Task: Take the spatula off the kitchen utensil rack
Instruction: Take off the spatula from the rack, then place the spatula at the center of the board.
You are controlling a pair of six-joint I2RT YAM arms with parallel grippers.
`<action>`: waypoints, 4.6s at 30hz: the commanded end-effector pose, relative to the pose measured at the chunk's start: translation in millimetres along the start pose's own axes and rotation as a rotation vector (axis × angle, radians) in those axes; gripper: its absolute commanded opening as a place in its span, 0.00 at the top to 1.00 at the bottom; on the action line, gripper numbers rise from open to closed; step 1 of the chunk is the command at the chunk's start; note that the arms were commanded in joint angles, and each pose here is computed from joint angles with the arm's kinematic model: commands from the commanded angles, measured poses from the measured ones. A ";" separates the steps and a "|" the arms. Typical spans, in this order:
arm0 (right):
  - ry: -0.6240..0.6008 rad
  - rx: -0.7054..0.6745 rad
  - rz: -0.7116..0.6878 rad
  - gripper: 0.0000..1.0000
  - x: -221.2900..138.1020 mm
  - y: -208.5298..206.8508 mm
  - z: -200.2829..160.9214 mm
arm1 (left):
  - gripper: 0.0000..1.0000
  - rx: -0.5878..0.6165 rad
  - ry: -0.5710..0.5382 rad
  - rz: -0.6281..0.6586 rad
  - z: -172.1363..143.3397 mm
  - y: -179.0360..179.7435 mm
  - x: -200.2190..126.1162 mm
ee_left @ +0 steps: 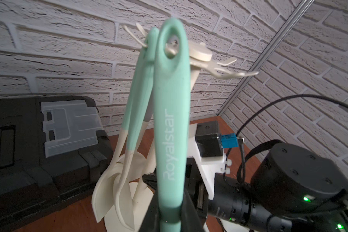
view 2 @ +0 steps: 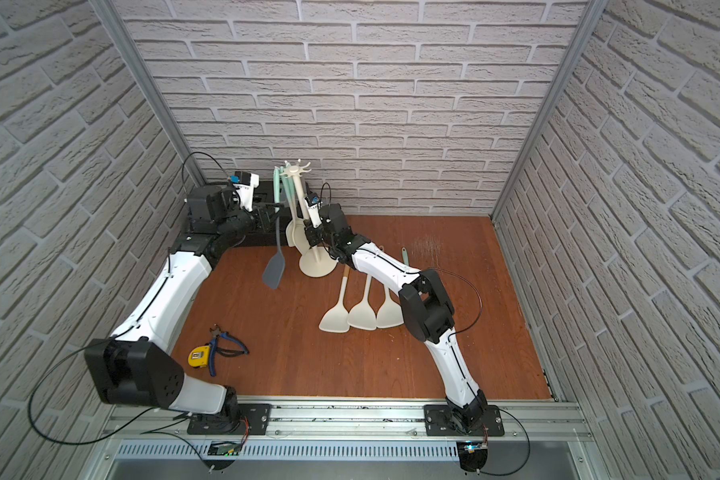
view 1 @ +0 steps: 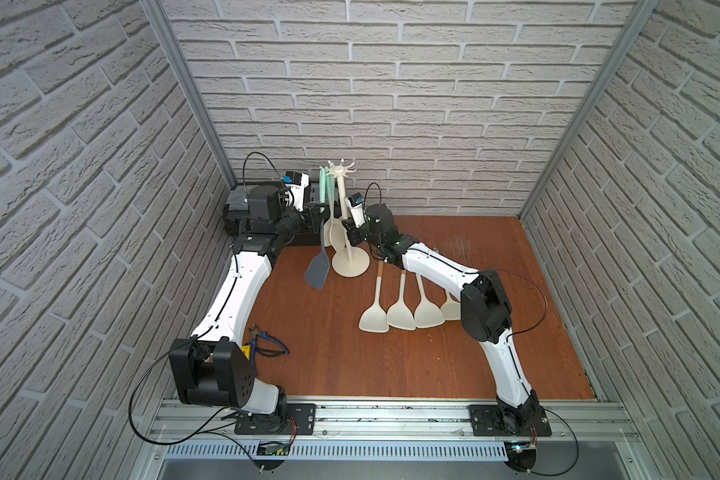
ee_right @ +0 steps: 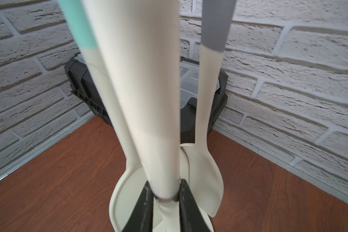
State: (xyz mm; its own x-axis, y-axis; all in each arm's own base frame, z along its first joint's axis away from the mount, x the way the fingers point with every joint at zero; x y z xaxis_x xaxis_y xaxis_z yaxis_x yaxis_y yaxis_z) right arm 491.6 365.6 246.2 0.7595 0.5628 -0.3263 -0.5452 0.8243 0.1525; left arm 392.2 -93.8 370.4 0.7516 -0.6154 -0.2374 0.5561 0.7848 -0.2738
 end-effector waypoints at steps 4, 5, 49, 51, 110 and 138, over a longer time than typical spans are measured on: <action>0.152 0.003 0.003 0.97 2.4 -0.1 -38.9 | 1.00 0.033 -0.243 -0.044 49.6 -12.4 -25.1; 0.153 0.002 0.004 0.97 1.9 0.2 -37.8 | 1.00 0.033 -0.244 -0.044 49.7 -13.1 -26.5; 0.167 0.273 0.126 0.47 -229.1 74.0 -4.4 | 1.00 0.010 -0.064 0.062 -14.3 -116.2 -27.9; 0.159 0.262 0.104 0.47 -233.3 73.0 -5.1 | 1.00 0.009 -0.021 0.076 -18.6 -118.8 -25.1; 0.384 0.274 -0.228 0.47 -235.6 8.5 -106.8 | 0.75 -0.240 0.822 0.487 -258.7 75.2 64.4; 0.300 0.198 -0.195 0.47 -205.5 17.9 -51.6 | 0.56 -0.009 0.455 0.422 -110.4 15.2 -19.9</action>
State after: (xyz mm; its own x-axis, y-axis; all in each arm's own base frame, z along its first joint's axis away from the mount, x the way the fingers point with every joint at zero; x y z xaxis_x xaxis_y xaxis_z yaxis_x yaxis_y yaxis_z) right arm 295.0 255.1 251.2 0.6578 0.3599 -0.6616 -0.2731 0.9327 0.2357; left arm 352.4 -84.1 238.4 0.6142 -0.2217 -0.7574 0.2049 0.9716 -0.1182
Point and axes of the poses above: each gripper's point midway between its finger pads, its own x axis out along the fingers, its own y axis along the line the jaws close on, z = x × y, the point moved 6 cm from there along -x, back along the fingers, and after that the axes turned 6 degrees about x, right-handed, at the moved point
